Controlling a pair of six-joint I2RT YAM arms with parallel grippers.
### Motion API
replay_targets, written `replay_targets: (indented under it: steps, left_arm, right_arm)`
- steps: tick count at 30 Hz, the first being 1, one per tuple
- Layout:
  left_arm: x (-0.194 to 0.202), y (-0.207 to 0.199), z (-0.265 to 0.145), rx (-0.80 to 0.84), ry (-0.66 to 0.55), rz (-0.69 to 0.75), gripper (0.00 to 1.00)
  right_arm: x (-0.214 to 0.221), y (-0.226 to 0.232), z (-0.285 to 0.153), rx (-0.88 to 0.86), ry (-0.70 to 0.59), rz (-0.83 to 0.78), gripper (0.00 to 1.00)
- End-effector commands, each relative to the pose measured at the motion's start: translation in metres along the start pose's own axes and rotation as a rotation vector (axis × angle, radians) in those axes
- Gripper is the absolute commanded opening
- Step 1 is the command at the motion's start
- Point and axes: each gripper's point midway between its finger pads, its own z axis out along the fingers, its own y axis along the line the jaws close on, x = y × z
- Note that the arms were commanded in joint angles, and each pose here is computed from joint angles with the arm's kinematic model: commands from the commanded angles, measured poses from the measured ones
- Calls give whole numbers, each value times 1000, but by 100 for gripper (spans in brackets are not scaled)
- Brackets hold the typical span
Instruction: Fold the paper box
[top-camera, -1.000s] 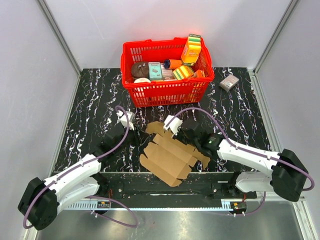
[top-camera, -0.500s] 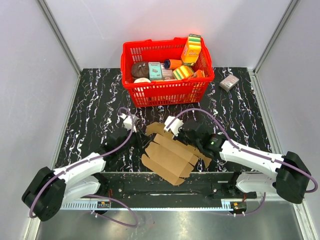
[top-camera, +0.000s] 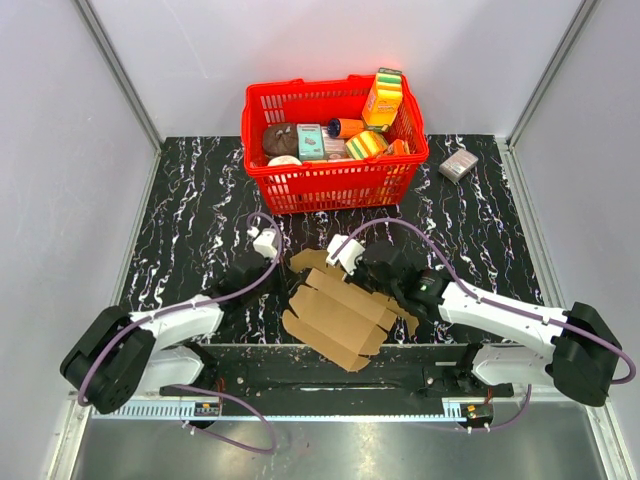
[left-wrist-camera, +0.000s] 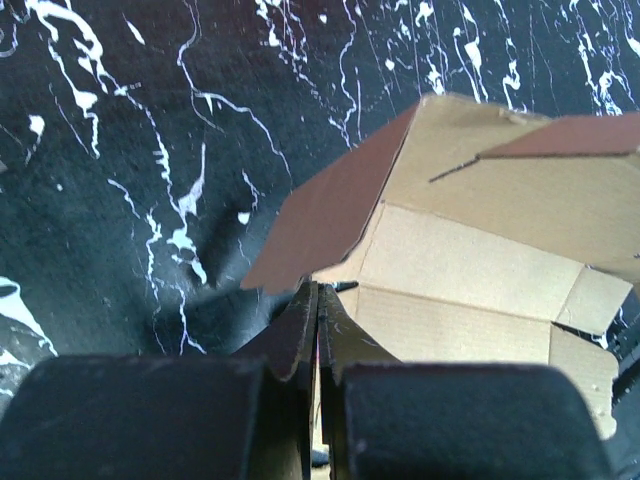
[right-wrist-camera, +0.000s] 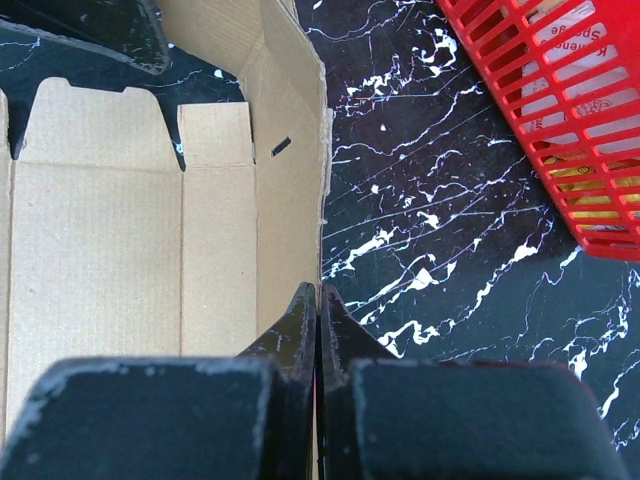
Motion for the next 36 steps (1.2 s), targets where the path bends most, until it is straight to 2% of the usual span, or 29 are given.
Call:
replay_targets:
  steps: [1, 16, 27, 36]
  left_arm:
    - [-50, -13, 12, 10, -138, 52, 0]
    - [-47, -3, 35, -61, -64, 72, 0]
    - [-21, 3, 38, -79, 40, 27, 0]
    - [-10, -1, 37, -48, 80, 22, 0]
  right_arm:
    - [-18, 3, -3, -14, -43, 15, 0]
    - [-25, 7, -13, -34, -81, 6, 0]
    - [-23, 6, -11, -27, -76, 2, 0]
    - [-20, 7, -7, -23, -62, -12, 0]
